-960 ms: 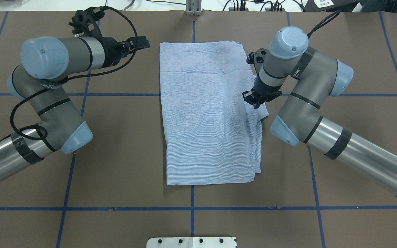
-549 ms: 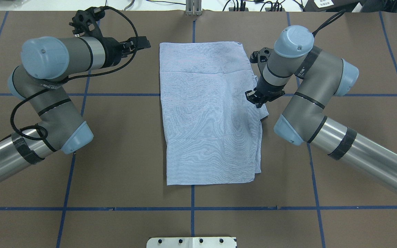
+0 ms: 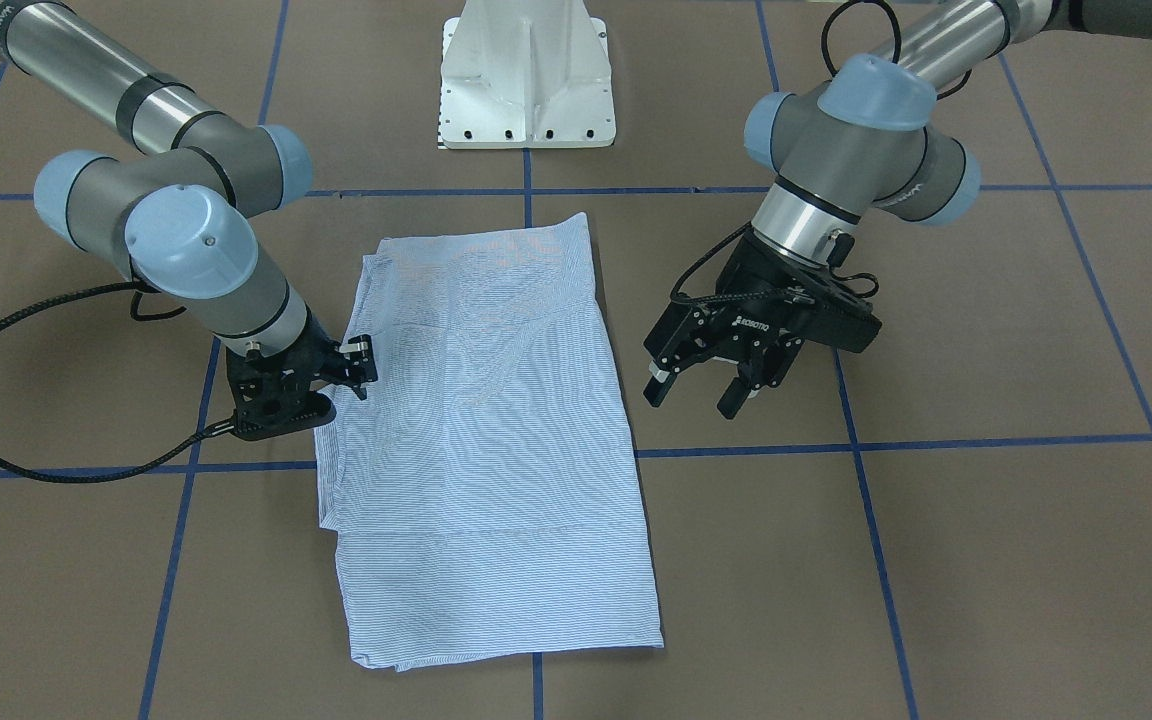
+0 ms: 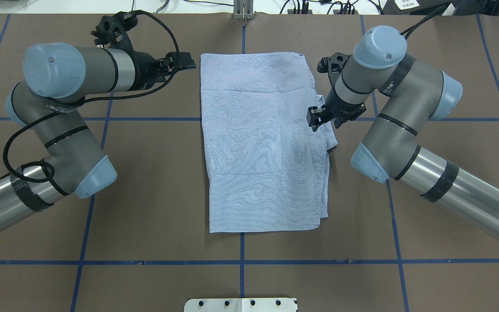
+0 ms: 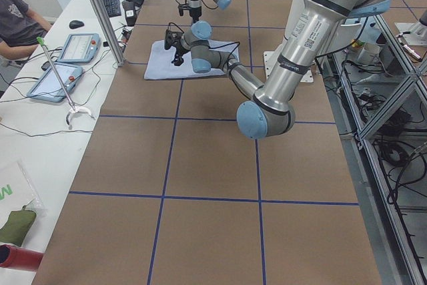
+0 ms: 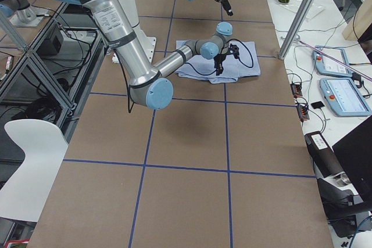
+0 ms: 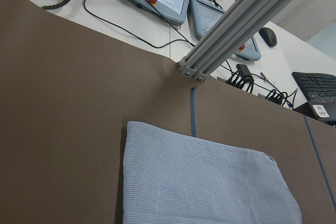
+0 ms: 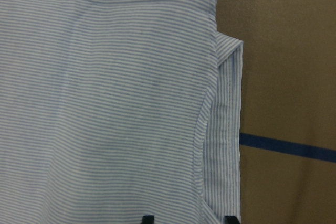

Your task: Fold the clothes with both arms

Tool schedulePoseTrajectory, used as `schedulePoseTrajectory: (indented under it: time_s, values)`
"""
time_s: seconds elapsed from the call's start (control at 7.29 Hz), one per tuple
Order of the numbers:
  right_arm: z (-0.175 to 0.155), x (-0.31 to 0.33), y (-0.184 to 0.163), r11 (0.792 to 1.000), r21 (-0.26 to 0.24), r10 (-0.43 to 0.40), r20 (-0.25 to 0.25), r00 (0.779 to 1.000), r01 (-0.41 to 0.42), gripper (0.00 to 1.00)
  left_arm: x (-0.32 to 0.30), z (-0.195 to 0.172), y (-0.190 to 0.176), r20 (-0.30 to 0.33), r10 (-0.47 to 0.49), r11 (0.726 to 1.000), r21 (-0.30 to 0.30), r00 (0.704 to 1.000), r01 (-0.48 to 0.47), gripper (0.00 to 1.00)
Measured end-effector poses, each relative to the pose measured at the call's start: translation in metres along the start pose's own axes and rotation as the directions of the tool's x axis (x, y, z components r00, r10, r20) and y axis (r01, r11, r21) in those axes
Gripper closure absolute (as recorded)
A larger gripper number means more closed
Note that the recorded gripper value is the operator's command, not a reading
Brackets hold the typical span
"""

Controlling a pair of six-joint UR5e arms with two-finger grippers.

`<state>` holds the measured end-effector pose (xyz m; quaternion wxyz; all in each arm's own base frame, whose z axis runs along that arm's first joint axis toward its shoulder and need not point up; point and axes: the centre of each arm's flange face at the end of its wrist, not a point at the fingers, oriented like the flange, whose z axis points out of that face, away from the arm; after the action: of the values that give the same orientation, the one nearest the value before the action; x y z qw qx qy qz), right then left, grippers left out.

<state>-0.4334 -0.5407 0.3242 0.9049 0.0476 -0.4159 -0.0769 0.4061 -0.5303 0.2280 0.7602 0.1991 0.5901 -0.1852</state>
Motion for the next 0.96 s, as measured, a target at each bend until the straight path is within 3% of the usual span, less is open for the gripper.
schedulePoseTrajectory:
  time_s: [0.27, 0.55, 0.96]
  values:
    - [-0.022, 0.01, 0.018, 0.999, -0.004, 0.035, 0.051, 0.998, -0.035, 0.0, 0.004, -0.019, 0.051, 0.027, -0.069, 0.992, -0.107, 0.997, 0.071, 0.0]
    - [-0.05, 0.015, 0.036, 0.998, 0.015, 0.064, 0.09, 0.994, -0.065, 0.0, 0.008, -0.032, 0.118, 0.033, -0.147, 0.967, -0.206, 0.989, 0.151, 0.0]
    - [-0.084, 0.018, 0.066, 0.992, 0.037, 0.116, 0.135, 0.984, -0.122, 0.0, 0.011, -0.02, 0.228, 0.085, -0.176, 0.945, -0.263, 0.981, 0.192, 0.02]
